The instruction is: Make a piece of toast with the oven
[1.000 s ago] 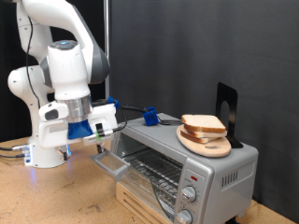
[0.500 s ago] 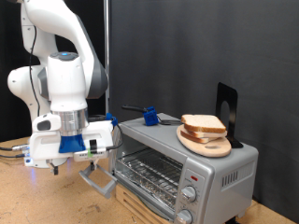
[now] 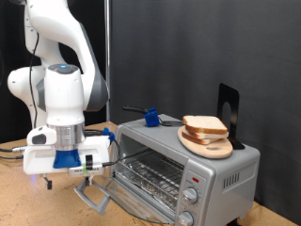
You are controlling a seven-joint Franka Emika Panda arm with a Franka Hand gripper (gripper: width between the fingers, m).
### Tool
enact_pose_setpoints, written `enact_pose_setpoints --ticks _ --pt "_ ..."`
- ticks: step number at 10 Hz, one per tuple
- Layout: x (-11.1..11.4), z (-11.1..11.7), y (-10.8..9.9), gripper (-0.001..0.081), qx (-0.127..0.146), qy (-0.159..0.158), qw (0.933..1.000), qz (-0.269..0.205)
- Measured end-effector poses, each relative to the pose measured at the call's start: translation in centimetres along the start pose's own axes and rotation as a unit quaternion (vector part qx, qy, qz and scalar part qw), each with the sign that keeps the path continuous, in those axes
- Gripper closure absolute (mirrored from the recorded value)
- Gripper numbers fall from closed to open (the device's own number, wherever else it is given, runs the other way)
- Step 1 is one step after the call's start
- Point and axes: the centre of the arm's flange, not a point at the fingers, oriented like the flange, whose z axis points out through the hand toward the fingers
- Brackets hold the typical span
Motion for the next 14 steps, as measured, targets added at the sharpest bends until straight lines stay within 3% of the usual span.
enact_pose_setpoints --ticks 5,11,12,14 --pt "1.3 2.9 0.9 -0.0002 -0.001 -0.023 0.9992 0.032" --pt "2.0 8.2 1.0 -0.0001 -0.043 -0.033 0.9962 0.068" --pt "2.0 9.0 0.7 -0.0001 -0.046 -0.036 0.9954 0.075" --pt "-0.2 9.6 -1.6 -0.0002 -0.035 -0.051 0.9959 0.065"
